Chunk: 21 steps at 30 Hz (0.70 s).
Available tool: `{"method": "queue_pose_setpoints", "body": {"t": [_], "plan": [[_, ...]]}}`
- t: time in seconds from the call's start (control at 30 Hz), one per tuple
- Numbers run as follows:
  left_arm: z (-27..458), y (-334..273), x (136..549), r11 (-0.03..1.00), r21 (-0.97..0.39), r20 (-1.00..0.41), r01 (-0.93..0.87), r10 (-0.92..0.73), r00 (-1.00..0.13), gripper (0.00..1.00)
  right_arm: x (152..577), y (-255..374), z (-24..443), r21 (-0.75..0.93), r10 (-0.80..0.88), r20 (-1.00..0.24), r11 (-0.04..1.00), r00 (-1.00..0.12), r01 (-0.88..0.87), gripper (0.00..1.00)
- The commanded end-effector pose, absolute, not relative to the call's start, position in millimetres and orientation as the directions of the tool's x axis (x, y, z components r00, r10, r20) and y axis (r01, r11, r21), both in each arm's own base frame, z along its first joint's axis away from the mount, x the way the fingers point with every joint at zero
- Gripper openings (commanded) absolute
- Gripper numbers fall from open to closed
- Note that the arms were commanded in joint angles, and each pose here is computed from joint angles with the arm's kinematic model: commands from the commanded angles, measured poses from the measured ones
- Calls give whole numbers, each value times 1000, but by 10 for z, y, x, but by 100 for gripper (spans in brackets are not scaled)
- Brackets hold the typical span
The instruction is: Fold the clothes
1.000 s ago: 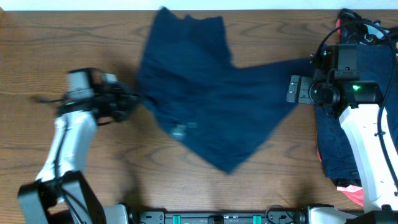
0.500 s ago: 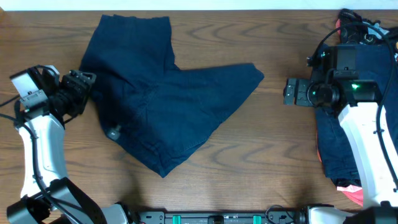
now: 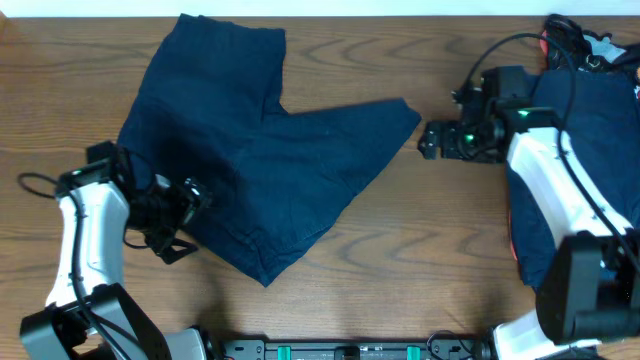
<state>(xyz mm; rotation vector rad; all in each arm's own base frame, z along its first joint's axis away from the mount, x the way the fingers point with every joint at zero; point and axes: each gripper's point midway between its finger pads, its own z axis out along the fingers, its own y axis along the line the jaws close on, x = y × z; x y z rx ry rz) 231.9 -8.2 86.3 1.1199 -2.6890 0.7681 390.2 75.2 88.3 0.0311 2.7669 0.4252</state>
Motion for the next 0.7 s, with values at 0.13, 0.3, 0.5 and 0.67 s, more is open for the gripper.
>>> {"method": "queue_pose_setpoints", "body": {"t": [0.13, 0.3, 0.5, 0.67], "plan": [[696, -373, 2118, 699, -391, 322, -598, -505, -801, 98, 4003, 1113, 355, 332, 15, -267, 940, -964, -78, 99], [697, -586, 1925, 742, -359, 384, -566, -436, -814, 98, 4204, 1244, 104, 362, 8, -306, 926, -952, -109, 97], [687, -858, 1873, 767, -323, 408, -554, -415, -813, 98, 4430, 1326, -46, 400, 76, -347, 913, -935, -75, 82], [619, -1129, 1898, 737, -273, 420, -618, -487, -766, 98, 4499, 1399, -124, 413, 94, -360, 908, -928, -68, 24]]}}
